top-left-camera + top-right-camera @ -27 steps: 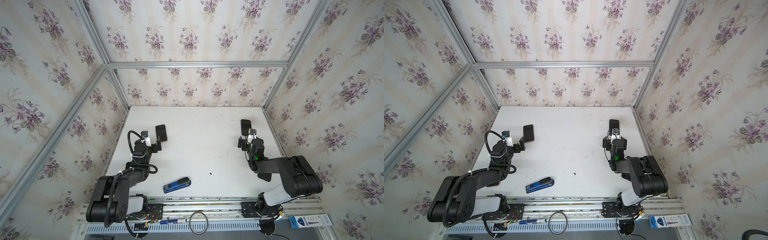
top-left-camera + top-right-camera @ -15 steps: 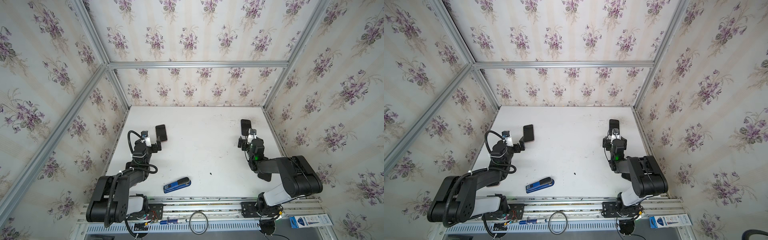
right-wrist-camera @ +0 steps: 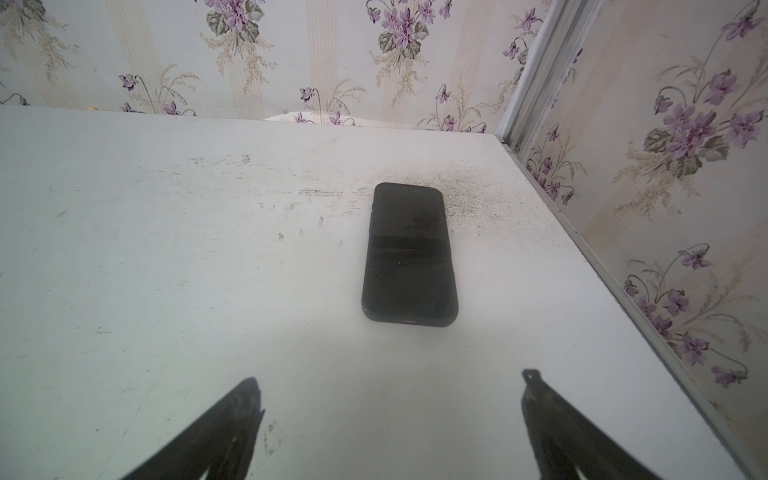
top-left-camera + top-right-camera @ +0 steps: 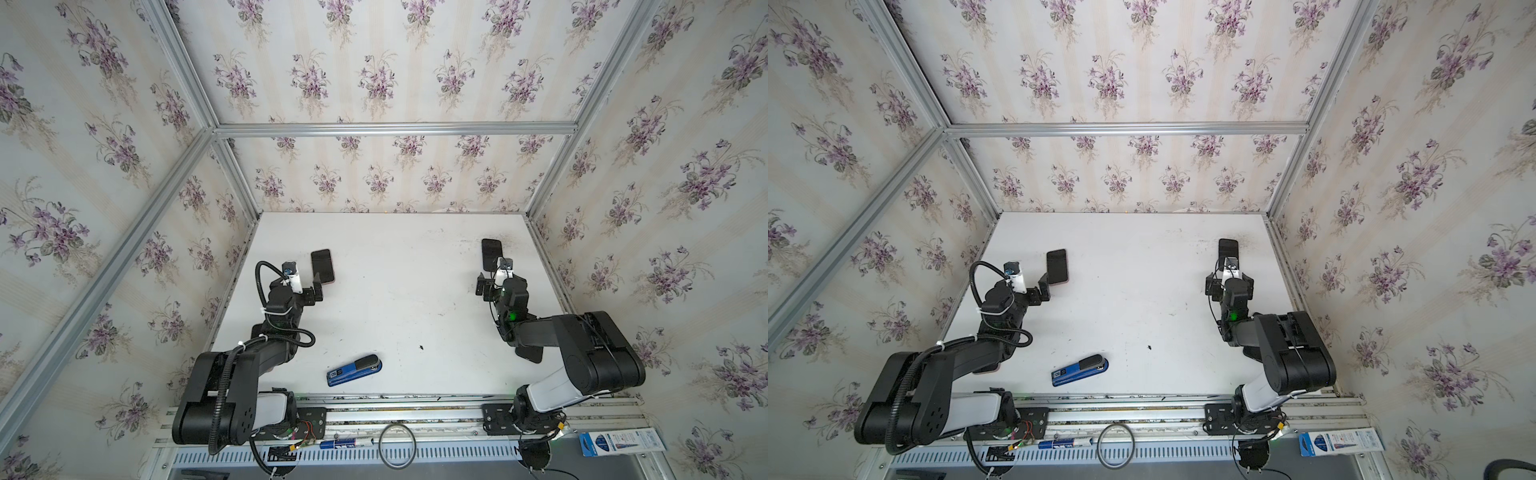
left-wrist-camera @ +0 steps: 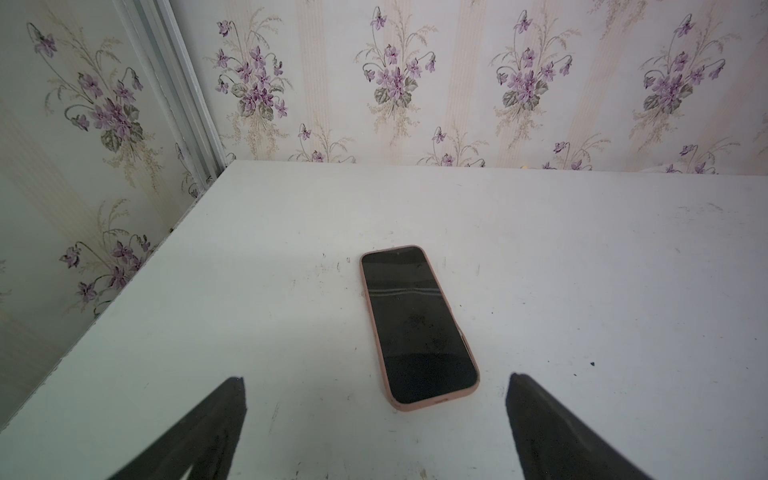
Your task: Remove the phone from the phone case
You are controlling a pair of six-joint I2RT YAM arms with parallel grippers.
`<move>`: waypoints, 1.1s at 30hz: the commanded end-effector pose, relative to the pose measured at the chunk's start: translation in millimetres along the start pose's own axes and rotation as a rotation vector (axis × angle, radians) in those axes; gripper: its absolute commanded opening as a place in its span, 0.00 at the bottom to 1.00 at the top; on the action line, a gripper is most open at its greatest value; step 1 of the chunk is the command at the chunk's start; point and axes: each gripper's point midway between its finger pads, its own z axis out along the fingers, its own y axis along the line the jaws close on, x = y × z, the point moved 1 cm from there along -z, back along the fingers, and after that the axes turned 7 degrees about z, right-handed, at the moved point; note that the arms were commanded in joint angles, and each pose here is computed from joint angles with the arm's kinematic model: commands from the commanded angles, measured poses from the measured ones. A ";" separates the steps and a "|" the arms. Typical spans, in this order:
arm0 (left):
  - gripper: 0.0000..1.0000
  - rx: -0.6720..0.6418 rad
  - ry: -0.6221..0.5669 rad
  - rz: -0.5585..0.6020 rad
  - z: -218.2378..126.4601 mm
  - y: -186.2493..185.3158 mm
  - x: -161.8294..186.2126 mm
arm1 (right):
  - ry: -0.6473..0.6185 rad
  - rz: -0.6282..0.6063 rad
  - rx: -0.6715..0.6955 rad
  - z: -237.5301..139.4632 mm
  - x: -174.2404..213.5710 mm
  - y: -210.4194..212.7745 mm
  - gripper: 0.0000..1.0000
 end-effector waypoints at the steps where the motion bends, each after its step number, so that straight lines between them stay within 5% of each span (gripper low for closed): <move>1: 1.00 -0.002 -0.038 0.014 -0.3 0.5 -8.9 | -0.023 -0.001 0.001 0.6 -6.4 0.1 1.00; 6: 1.00 0.008 -0.016 0.025 -16.8 -5.0 -36.9 | -0.048 -0.125 0.084 -30.6 -40.6 16.0 1.00; 11: 1.00 0.003 0.014 -0.127 -55.5 -18.1 -78.4 | 0.068 0.024 -0.065 -83.4 -74.8 44.8 1.00; 17: 1.00 0.282 0.093 -0.281 -102.8 -66.8 -126.4 | 0.172 0.162 -0.244 -152.0 -93.0 61.6 1.00; 23: 1.00 0.456 0.269 -0.229 -137.2 -92.2 -126.0 | 0.350 0.163 -0.226 -190.1 -84.8 46.7 1.00; 33: 1.00 0.472 0.402 -0.065 -151.2 -93.8 -99.7 | 0.525 0.106 -0.102 -182.3 -67.3 38.8 1.00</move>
